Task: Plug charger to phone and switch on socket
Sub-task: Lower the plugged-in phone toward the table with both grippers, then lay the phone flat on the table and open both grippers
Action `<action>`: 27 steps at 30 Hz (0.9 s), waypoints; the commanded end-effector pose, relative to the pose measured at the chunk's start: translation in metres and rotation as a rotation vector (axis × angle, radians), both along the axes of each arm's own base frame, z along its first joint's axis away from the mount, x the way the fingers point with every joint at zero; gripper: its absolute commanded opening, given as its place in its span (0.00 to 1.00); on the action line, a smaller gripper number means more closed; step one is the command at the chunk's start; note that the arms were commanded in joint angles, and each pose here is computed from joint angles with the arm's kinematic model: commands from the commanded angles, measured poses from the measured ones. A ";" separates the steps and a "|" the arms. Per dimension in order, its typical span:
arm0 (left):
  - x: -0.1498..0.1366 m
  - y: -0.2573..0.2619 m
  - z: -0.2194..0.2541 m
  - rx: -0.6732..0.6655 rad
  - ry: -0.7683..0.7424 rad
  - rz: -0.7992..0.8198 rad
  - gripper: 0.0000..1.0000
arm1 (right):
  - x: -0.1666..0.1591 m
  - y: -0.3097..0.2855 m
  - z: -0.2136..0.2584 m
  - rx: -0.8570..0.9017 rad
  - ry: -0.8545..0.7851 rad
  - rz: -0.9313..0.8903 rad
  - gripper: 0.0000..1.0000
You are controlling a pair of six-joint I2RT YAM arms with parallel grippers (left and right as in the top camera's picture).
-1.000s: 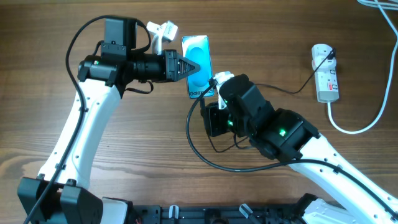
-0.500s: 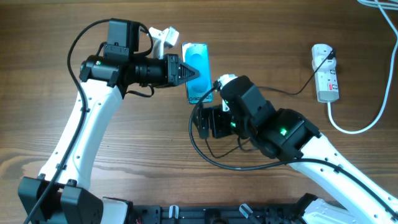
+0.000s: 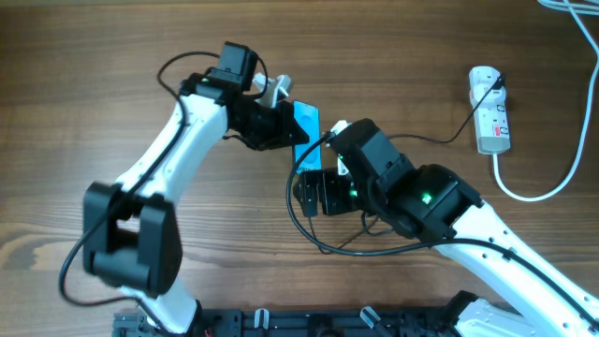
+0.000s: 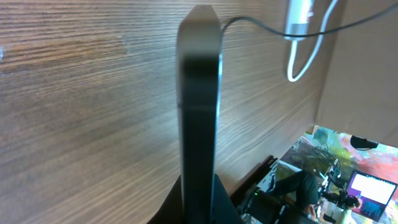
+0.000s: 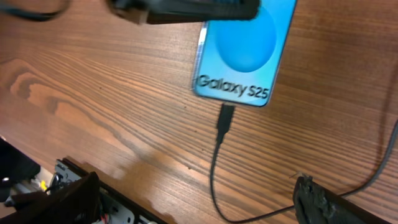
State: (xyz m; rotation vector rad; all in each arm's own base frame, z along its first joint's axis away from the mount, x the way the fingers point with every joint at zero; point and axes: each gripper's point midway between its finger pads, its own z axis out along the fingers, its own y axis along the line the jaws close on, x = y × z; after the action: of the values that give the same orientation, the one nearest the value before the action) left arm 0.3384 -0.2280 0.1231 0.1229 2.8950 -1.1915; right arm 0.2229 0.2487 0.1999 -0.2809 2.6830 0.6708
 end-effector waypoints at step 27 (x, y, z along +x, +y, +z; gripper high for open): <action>0.009 -0.031 -0.100 0.015 0.062 -0.092 0.05 | 0.012 -0.017 0.007 0.035 0.048 -0.177 1.00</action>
State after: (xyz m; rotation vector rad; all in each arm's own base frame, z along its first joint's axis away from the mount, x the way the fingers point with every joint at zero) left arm 0.3515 -0.2542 0.0282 0.1937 2.9791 -1.1791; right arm 0.2333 0.2326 0.1965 -0.0341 2.7250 0.6543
